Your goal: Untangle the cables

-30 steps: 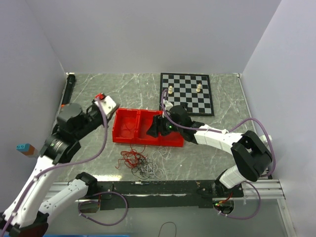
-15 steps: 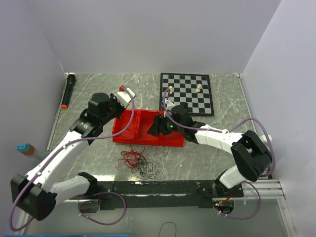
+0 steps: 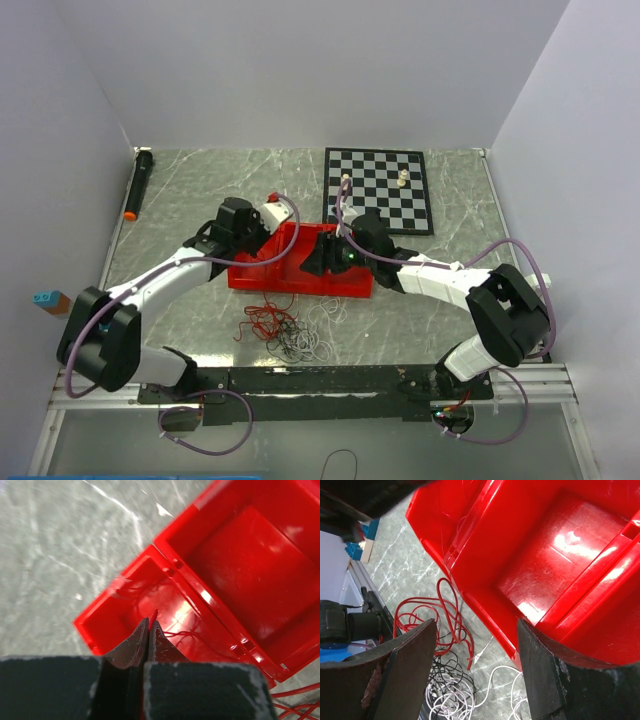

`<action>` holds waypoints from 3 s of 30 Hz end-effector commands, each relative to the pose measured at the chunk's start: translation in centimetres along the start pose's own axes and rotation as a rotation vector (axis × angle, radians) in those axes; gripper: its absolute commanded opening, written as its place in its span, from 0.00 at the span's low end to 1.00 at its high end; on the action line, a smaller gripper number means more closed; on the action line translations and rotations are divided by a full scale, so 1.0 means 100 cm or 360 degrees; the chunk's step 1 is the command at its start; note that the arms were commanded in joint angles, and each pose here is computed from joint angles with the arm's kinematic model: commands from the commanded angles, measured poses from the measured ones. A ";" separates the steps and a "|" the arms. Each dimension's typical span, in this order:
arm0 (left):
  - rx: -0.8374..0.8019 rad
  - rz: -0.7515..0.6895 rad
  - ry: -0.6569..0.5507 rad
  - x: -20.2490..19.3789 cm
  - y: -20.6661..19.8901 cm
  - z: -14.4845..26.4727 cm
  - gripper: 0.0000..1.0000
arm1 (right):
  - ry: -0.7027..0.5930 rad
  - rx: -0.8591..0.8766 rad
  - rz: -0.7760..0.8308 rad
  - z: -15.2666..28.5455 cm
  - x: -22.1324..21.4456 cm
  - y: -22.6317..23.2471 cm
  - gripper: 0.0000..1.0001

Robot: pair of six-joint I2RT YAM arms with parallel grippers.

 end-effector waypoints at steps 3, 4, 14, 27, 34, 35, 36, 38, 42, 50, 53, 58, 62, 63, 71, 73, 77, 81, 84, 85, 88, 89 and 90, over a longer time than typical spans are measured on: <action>-0.0059 -0.0021 0.0073 0.002 -0.002 -0.017 0.01 | -0.0076 0.0018 0.0021 0.007 0.011 0.001 0.72; -0.0055 -0.0015 0.0123 -0.003 -0.001 -0.021 0.01 | -0.0079 0.0024 0.0023 0.008 0.012 0.002 0.72; -0.0027 0.0020 0.0367 -0.033 0.002 -0.035 0.01 | -0.0142 0.0051 0.0062 0.015 0.027 0.008 0.72; -0.0225 0.0179 0.0284 0.042 -0.008 0.027 0.99 | -0.0176 0.0035 0.0094 0.015 0.032 0.008 0.72; -0.0208 0.0176 0.0330 0.015 -0.011 0.025 0.59 | -0.0171 0.0015 0.0127 0.015 0.034 0.009 0.73; -0.0192 0.0170 0.0335 0.012 -0.010 0.024 0.58 | -0.0174 0.0014 0.0125 0.015 0.035 0.009 0.73; -0.0177 0.0157 0.0334 0.010 -0.008 0.022 0.57 | -0.0170 0.0018 0.0125 0.015 0.034 0.010 0.73; -0.0141 0.0147 0.0336 0.006 -0.003 0.020 0.57 | -0.0164 0.0021 0.0121 0.014 0.034 0.009 0.73; -0.0169 0.0126 0.0302 0.021 0.001 0.025 0.62 | -0.0155 0.0024 0.0137 0.014 0.033 0.010 0.73; -0.0824 -0.0360 0.0134 0.025 -0.045 0.111 0.97 | -0.0203 0.0032 0.0305 0.037 0.023 0.028 0.78; -0.1011 -0.0585 0.0123 -0.006 -0.063 0.133 0.97 | -0.0196 0.0082 0.0332 0.048 0.013 0.046 0.79; -0.1060 -0.0625 0.0187 -0.035 -0.072 0.125 0.91 | 0.0037 0.0167 0.0515 0.046 -0.033 0.075 0.76; -0.1036 -0.0643 0.0212 -0.046 -0.070 0.107 0.86 | 0.0174 0.0202 0.0604 0.036 -0.057 0.086 0.75; -0.1033 -0.0642 0.0217 -0.048 -0.070 0.103 0.86 | 0.0194 0.0216 0.0595 0.033 -0.061 0.086 0.75; -0.1167 -0.0638 0.0219 -0.054 -0.079 0.097 0.79 | 0.0507 0.0373 0.0522 0.017 -0.093 0.094 0.41; -0.1194 -0.0682 0.0206 -0.057 -0.081 0.099 0.79 | 0.0625 0.0356 0.0499 0.021 -0.106 0.091 0.40; -0.1211 -0.0744 0.0214 -0.068 -0.082 0.101 0.72 | 0.0725 0.0296 0.0470 0.037 -0.124 0.081 0.39; -0.1181 -0.0779 0.0239 -0.077 -0.079 0.098 0.58 | 0.0805 0.0125 0.0397 0.056 -0.139 0.066 0.14; -0.1156 -0.0782 0.0218 -0.078 -0.079 0.096 0.48 | 0.0875 -0.0104 0.0321 0.072 -0.150 0.047 0.03; -0.1152 -0.0785 0.0206 -0.077 -0.079 0.095 0.47 | 0.0896 -0.0196 0.0296 0.078 -0.154 0.040 0.00; -0.1156 -0.0769 0.0201 -0.077 -0.082 0.092 0.44 | 0.0933 -0.0380 0.0255 0.094 -0.159 0.026 0.00; -0.1164 -0.0764 0.0199 -0.077 -0.083 0.090 0.42 | 0.0924 -0.0398 0.0251 0.097 -0.157 0.025 0.00; -0.1169 -0.0756 0.0196 -0.076 -0.085 0.090 0.40 | 0.0907 -0.0408 0.0252 0.100 -0.156 0.025 0.00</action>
Point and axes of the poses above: each gripper's point midway between its finger pads, its own z axis back along the fingers, its own y axis along the line the jaws close on, x = y × z, the point moved 4 cm from there along z, back along the fingers, and after that the axes turned 14 degrees about z, right-handed, at the moved point
